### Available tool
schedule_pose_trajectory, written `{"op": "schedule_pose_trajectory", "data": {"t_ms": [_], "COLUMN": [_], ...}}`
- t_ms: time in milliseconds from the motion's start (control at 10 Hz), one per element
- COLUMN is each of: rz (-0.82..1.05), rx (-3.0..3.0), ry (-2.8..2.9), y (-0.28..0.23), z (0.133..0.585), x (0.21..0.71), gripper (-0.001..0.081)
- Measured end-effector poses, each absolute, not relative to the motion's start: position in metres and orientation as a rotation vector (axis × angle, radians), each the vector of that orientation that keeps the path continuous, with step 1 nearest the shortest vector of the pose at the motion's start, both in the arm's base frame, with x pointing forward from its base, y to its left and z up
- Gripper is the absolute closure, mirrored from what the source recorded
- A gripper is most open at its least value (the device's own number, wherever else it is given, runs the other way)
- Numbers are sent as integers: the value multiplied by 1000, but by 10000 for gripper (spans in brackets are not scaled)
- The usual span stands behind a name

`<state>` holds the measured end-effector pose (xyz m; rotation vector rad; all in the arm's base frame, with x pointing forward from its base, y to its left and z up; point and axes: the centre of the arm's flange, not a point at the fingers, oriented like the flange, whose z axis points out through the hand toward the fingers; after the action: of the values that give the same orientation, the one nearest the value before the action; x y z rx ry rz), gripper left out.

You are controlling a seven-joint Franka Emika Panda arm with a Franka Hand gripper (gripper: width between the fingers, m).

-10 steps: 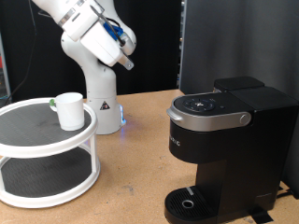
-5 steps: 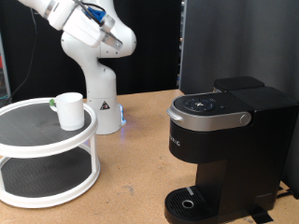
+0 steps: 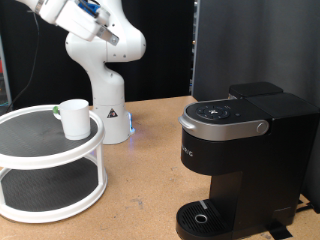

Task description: Make a cup of coffee with the keurig machine

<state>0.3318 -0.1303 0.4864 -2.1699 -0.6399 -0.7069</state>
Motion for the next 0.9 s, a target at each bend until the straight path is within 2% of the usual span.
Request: {"op": "schedule_pose_trajectory", "data": {"t_ms": [100, 300, 700, 900], "rz": [-829, -923, -825, -822], "rx": [-2212, -2237, -2165, -2152], "ry": [-549, -408, -466, -473], "y": [-131, -134, -154, -157], "z": [482, 475, 476, 477], "x": [336, 325, 274, 266], "gripper": [804, 804, 804, 804]}}
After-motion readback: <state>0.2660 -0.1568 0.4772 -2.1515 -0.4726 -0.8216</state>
